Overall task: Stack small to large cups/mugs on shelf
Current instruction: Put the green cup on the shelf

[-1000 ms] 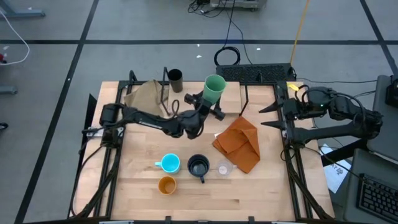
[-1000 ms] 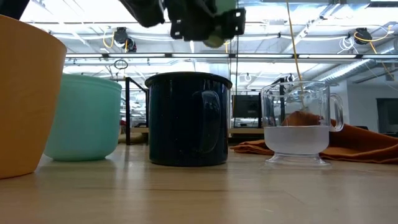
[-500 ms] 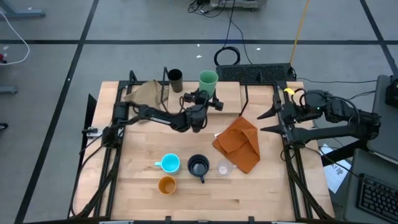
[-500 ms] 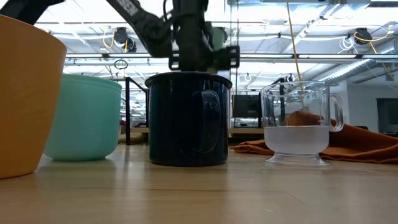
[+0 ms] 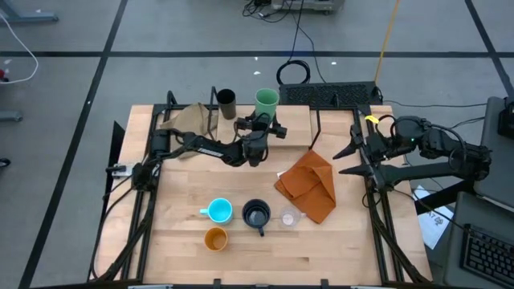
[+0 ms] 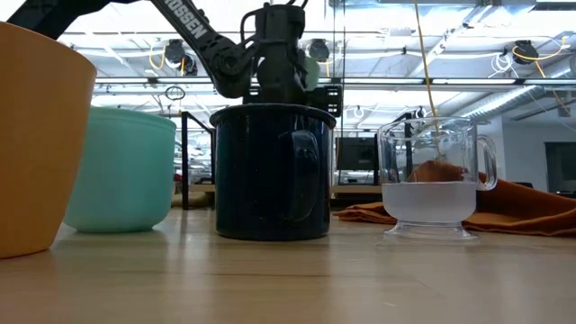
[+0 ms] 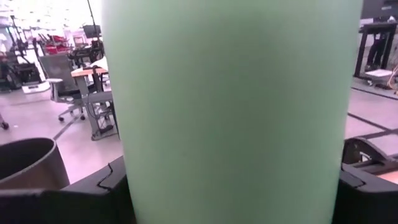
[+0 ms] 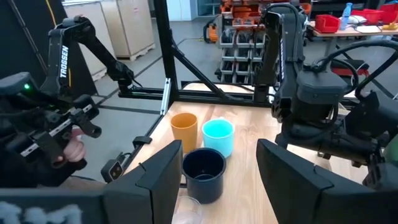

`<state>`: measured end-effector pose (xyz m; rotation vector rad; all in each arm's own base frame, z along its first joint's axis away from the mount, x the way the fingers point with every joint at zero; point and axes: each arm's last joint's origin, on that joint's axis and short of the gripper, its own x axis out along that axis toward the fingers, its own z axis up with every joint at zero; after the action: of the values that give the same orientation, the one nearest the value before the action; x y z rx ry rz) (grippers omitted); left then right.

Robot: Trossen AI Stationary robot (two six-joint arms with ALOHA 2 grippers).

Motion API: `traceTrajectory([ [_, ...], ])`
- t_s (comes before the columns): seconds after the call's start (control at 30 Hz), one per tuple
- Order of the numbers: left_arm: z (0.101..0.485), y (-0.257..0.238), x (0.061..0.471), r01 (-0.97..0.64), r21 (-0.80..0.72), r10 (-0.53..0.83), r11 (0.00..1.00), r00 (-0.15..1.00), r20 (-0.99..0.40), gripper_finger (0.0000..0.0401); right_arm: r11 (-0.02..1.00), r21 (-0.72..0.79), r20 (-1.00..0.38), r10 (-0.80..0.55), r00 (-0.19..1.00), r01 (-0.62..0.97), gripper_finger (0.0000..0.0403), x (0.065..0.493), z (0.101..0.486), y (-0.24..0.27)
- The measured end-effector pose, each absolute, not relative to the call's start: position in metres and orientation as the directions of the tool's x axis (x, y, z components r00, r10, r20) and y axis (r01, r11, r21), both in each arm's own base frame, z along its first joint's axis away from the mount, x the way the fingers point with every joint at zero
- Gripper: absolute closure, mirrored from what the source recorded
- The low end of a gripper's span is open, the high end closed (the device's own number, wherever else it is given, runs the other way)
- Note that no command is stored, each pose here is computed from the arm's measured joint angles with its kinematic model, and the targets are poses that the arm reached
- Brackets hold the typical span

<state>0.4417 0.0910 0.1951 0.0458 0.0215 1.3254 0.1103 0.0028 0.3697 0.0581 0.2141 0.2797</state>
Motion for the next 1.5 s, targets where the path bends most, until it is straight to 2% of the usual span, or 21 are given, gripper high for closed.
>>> traceTrajectory([
  [0.2, 0.188, 0.093, 0.442, -0.974, 0.081, 0.977, 0.213, 0.214, 0.005, 0.0099, 0.960, 0.087, -0.201, 0.280, 0.939, -0.268, 0.0204, 0.110, 0.370, 0.003],
  [0.3, 0.181, 0.092, 0.444, -0.977, 0.042, 0.978, 0.209, 0.209, 0.005, 0.0099, 0.960, 0.087, -0.201, 0.280, 0.939, -0.268, 0.0204, 0.110, 0.370, 0.003],
  [0.47, 0.172, 0.083, 0.445, -0.988, 0.052, 0.989, 0.149, 0.149, 0.006, 0.0099, 0.960, 0.085, -0.197, 0.280, 0.940, -0.268, 0.0204, 0.109, 0.370, 0.003],
  [0.77, 0.132, 0.099, 0.447, -0.993, 0.053, 0.994, 0.108, 0.108, 0.007, 0.0099, 0.959, 0.083, -0.194, 0.281, 0.940, -0.269, 0.0204, 0.107, 0.370, 0.003],
  [1.07, 0.145, 0.113, 0.444, -0.991, 0.040, 0.989, 0.128, 0.130, 0.068, 0.0099, 0.960, 0.083, -0.190, 0.280, 0.941, -0.269, 0.0204, 0.107, 0.371, 0.003],
  [1.5, 0.138, 0.124, 0.442, -0.991, 0.063, 0.991, 0.116, 0.120, 0.066, 0.0099, 0.960, 0.083, -0.190, 0.280, 0.941, -0.269, 0.0204, 0.107, 0.371, 0.003],
])
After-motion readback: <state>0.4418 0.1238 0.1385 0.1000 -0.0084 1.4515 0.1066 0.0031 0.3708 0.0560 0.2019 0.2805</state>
